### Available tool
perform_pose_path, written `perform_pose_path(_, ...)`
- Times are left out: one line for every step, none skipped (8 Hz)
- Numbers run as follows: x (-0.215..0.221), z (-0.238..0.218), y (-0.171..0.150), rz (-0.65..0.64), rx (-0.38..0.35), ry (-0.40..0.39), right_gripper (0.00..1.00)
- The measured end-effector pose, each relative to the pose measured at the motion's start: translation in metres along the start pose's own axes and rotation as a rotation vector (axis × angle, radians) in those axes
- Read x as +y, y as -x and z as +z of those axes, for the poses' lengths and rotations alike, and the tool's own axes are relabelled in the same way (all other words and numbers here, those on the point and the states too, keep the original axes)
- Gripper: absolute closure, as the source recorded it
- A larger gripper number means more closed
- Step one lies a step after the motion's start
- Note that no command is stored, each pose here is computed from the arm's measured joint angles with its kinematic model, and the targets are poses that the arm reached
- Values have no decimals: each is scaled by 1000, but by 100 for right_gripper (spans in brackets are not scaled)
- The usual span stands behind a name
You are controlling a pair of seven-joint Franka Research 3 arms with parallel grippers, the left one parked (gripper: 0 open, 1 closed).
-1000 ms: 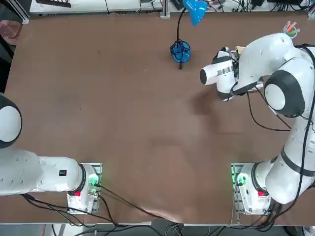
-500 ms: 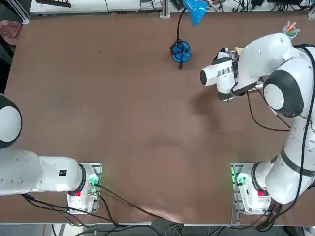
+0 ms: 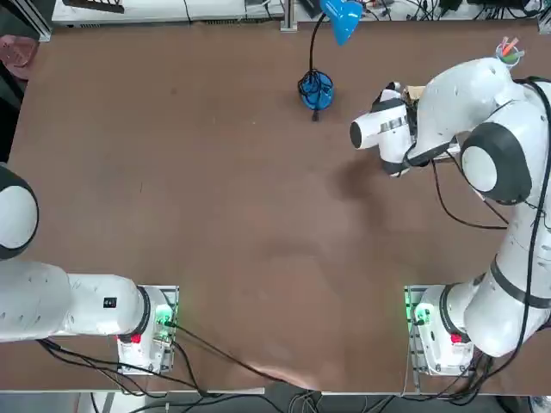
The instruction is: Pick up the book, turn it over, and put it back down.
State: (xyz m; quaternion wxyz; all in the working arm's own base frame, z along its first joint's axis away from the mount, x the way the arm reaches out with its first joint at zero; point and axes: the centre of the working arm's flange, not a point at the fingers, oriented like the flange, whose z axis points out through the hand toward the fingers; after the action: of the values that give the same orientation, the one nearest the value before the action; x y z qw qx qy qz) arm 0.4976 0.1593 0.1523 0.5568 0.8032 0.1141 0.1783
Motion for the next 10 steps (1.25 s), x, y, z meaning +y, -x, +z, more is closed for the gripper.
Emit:
perform_pose_path(4, 1, -1, 7, -1, 2, 0)
perform_pose_path(11, 3, -2, 17, -4, 1, 0)
perform_pose_path(18, 4, -3, 30, -6, -5, 0)
perform_pose_path(24, 4, -5, 45, -5, -24, 0)
perform_pose_path(29, 5, -7, 61, -1, -61, 0)
perform_pose_path(33, 9, -8, 76, 1, -111, 0)
perform_pose_path(36, 13, -7, 90, 1, -158, 0)
perform_pose_path(42, 16, -5, 103, -1, -193, 0)
perform_pose_path(47, 17, -2, 114, -1, -220, 0)
perform_pose_path(52, 16, 1, 124, 3, -250, 0)
